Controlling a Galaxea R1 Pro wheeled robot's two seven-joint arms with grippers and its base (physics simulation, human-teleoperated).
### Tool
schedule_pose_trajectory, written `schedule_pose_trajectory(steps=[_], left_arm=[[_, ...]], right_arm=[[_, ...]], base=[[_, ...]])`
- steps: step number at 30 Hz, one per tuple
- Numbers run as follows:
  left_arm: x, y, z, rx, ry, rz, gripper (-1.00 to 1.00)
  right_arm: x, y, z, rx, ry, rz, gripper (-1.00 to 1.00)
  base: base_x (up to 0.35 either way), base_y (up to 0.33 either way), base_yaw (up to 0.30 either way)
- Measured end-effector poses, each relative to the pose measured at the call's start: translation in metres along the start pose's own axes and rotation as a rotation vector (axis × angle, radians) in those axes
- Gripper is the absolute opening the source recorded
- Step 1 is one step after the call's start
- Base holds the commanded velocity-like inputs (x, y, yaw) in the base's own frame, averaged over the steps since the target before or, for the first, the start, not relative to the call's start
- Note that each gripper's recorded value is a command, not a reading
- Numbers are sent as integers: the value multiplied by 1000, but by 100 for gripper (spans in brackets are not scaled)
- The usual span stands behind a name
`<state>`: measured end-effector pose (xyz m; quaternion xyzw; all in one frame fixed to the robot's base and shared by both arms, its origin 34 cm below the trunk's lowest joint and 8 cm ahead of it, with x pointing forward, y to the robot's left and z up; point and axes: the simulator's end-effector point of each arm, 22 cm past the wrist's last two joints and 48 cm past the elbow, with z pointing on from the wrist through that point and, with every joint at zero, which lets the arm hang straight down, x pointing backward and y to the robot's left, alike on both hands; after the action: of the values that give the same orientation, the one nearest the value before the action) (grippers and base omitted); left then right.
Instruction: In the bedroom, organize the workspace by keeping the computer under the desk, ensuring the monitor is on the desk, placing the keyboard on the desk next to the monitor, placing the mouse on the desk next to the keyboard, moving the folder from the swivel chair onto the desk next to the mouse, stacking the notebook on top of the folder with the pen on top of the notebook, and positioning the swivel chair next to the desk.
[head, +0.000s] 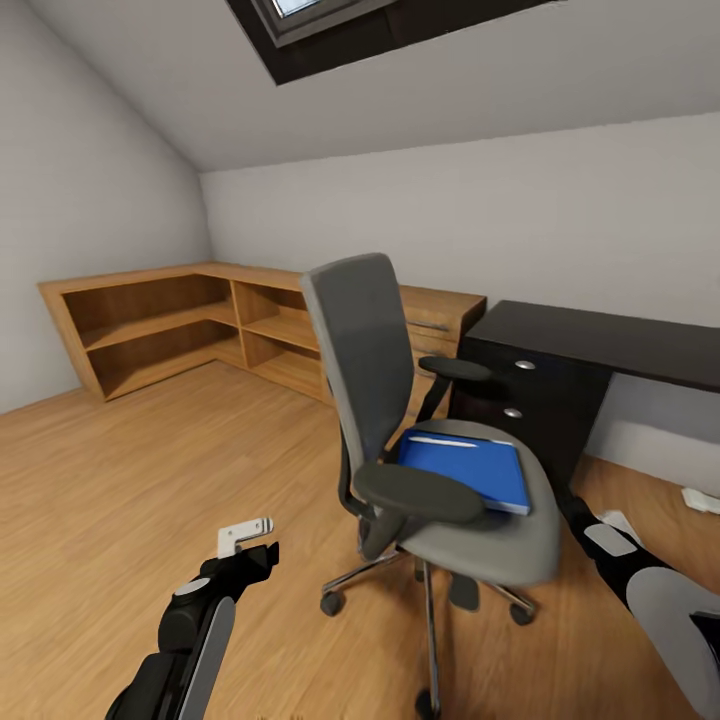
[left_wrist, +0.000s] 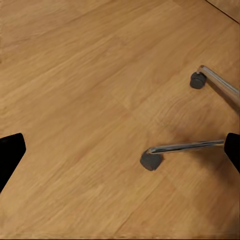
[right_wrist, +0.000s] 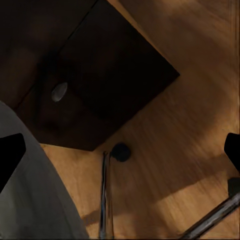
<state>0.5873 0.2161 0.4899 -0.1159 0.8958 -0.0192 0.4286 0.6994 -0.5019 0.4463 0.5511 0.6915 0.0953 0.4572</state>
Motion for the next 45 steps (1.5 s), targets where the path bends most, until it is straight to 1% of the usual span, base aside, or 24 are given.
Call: schedule_pose_trajectory(steps=[6, 14, 19, 22, 30, 32, 40, 45], left_arm=[[0, 0, 0, 1, 0, 0, 100], [0, 0, 0, 2, 0, -1, 100], [0, 0, 0, 2, 0, 0, 100], [0, 0, 0, 2, 0, 0, 100], [0, 0, 0, -1, -1, 0, 100], [0, 0, 0, 0, 0, 0, 100], [0, -1, 0, 2, 0, 1, 100], [1, -2, 0, 3, 1, 1, 100]], right_arm=[[1, 0, 0, 0, 2, 3, 100], [11, 4, -1, -4, 14, 6, 100], [16, 7, -2, -10, 20, 8, 100], [30, 12, -3, -15, 39, 5, 100], [29, 13, -3, -16, 37, 12, 100], [33, 13, -3, -17, 42, 4, 100], [32, 12, -3, -17, 41, 3, 100], [32, 12, -3, -16, 41, 4, 100]], base=[[-243, 0, 0], [-26, 0, 12], [-1, 0, 209], [0, 0, 268], [0, 0, 265], [0, 0, 103], [0, 0, 18], [-183, 29, 0]])
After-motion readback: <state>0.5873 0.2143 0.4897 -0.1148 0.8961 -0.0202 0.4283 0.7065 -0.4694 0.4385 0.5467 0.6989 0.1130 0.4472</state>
